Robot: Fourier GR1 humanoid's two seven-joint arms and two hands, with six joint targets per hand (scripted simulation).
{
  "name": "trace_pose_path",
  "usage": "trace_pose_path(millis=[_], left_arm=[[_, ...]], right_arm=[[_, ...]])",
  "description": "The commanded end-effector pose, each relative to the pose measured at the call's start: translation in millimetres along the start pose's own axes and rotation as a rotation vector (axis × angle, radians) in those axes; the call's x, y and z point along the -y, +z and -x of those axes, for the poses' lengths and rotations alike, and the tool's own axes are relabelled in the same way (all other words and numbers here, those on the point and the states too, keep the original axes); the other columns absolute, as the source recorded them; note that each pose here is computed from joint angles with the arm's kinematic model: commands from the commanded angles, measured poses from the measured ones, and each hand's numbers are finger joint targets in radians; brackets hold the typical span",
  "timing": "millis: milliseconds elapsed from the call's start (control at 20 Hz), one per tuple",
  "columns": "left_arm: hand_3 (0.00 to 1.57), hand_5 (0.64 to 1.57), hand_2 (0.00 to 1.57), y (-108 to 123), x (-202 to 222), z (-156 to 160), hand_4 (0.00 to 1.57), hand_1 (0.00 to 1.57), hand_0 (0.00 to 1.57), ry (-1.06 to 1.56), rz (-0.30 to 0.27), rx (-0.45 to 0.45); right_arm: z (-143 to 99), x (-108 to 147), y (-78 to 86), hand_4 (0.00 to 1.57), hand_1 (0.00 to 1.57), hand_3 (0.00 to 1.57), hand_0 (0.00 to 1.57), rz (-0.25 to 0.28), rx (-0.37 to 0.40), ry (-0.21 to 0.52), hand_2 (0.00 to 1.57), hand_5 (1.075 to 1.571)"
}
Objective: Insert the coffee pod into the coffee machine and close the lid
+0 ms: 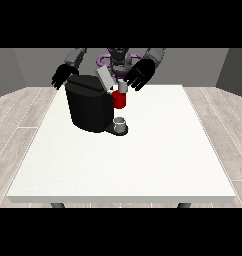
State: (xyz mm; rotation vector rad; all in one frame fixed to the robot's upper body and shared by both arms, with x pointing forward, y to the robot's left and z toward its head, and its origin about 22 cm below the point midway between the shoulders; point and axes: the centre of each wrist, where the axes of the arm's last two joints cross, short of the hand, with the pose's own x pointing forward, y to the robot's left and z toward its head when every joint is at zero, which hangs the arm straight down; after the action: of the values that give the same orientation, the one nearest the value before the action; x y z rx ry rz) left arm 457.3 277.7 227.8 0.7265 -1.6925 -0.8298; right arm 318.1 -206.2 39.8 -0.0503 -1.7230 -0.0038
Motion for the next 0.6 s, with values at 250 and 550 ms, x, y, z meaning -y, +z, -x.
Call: trace_pose_path(millis=[250,550], left_arm=[[1.23,1.571,1.33,-1,1,4,0.51,1.32,1.32,-0.008,0.018,-0.017],[1.18,1.571,1.25,-7,29,-19,0.5,1.18,1.18,-0.022,0.047,0.038]], right_arm=[[-12,-2,0.2,0.51,0.0,0.0,0.0,0.025,0.002,-0.002,0.0,1.571],[0,20,-4.7,0.51,0.0,0.0,0.0,0.041,0.01,-0.019,0.0,1.571]])
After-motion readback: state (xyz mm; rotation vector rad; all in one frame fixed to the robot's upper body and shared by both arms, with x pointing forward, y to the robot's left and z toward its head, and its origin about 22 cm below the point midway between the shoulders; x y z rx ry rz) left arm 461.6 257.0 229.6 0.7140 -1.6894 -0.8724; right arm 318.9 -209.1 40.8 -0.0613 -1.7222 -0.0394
